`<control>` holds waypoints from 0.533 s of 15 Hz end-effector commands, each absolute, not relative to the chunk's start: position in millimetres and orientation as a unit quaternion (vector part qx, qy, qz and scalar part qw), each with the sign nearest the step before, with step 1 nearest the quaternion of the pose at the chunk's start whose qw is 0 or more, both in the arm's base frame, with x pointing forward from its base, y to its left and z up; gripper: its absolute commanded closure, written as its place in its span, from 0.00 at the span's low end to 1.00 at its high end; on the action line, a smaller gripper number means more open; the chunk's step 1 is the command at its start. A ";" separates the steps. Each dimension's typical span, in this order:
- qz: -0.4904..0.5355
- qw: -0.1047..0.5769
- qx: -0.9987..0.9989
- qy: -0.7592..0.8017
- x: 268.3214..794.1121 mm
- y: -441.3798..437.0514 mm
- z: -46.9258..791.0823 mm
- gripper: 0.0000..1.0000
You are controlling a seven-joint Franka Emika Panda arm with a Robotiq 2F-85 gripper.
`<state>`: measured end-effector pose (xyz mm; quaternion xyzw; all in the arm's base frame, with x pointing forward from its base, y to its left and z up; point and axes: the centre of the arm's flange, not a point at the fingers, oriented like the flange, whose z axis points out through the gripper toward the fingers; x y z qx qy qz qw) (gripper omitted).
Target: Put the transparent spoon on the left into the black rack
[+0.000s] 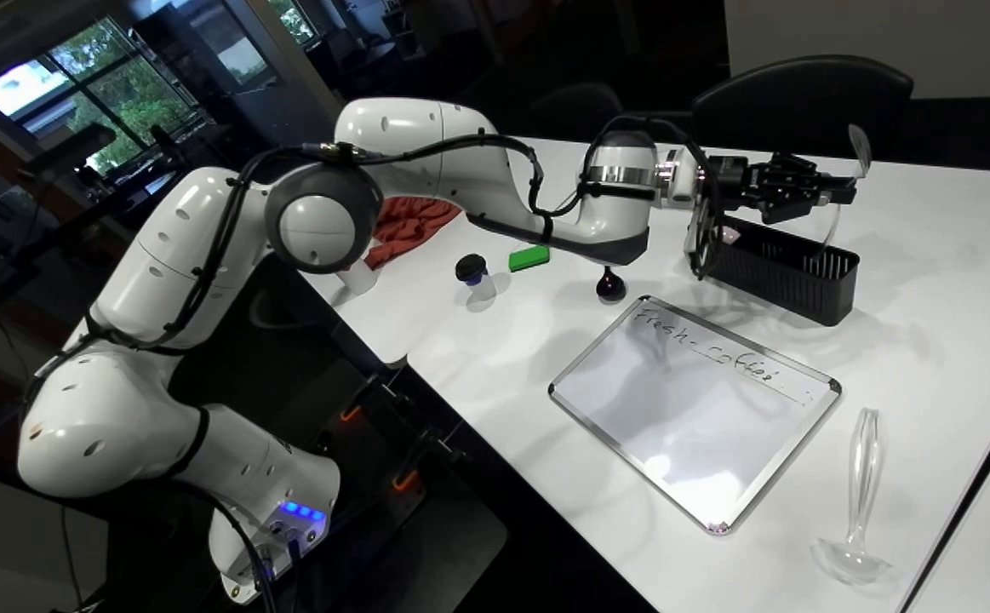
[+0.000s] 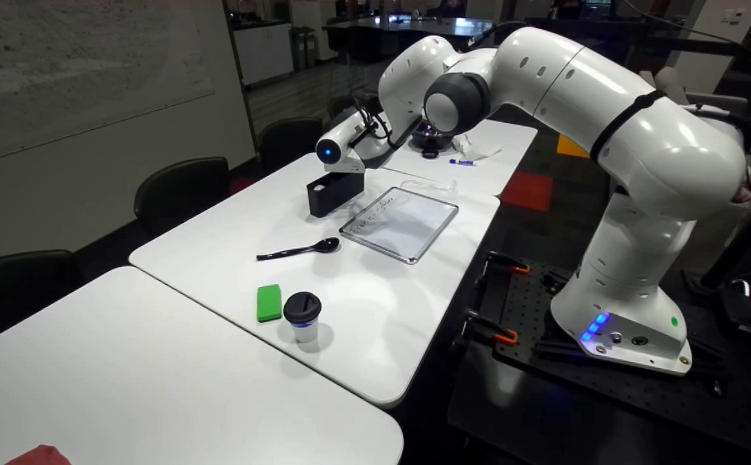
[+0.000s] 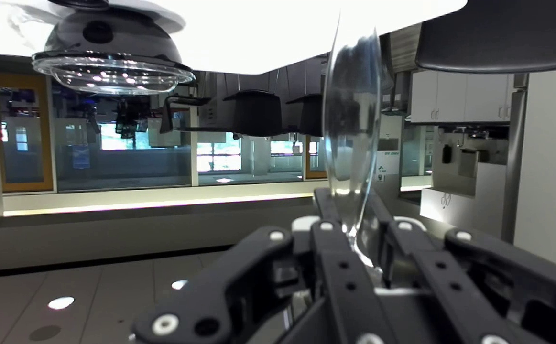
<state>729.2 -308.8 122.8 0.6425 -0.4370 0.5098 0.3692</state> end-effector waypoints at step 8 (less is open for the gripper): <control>0.489 0.386 0.617 -0.480 737.7 -321.8 76.2 0.95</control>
